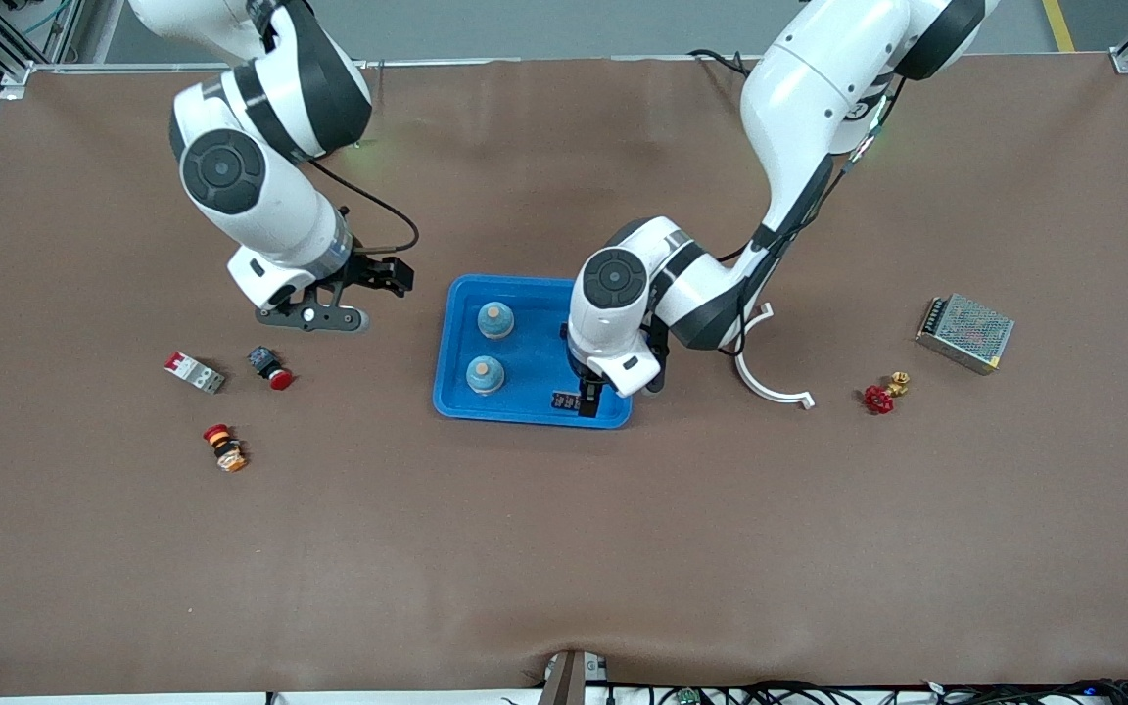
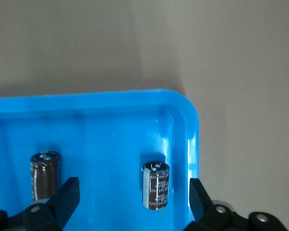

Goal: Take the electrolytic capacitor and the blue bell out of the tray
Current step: 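Grasp the capacitor with the left gripper while the right gripper grasps a bell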

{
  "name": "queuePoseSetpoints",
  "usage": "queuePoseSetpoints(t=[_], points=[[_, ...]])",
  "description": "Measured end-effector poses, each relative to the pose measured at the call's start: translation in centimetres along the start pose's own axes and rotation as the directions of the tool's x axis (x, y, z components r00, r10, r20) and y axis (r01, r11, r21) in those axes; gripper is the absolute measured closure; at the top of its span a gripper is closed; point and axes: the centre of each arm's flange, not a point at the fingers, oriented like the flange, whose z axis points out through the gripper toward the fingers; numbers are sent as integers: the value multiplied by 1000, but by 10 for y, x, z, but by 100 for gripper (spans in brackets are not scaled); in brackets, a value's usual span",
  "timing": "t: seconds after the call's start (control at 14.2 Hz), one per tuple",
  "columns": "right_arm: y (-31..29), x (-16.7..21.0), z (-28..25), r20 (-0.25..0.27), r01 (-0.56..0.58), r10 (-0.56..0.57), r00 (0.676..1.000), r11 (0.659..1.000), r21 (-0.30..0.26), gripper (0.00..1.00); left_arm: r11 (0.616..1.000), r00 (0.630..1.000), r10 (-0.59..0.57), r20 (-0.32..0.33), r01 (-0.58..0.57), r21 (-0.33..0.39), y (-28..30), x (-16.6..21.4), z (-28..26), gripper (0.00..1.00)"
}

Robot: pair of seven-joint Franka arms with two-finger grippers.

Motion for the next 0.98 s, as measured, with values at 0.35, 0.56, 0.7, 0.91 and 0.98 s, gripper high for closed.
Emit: queuePoseSetpoints(t=[0.35,0.56,0.7,0.91,0.98], points=[[-3,1,52,-35,-32,33,999,999,28,0,998,999,49,-7,-49,-40,-6,-13,34,0],[-10,-11,85,-42,-33,34,999,999,22,0,997,997,72,-8,-72,-38,-10,-18,47,0],[-20,-17,96,-41,-61,61,997,998,18,0,996,997,77,-10,-78,-35,-10,-19,53,0],[-52,-27,122,-72,-90,92,993,995,33,0,995,996,93,-12,-93,-29,-12,-20,59,0],[-62,-31,133,-80,-92,94,992,995,36,0,995,995,95,-12,-96,-28,-12,-20,61,0]])
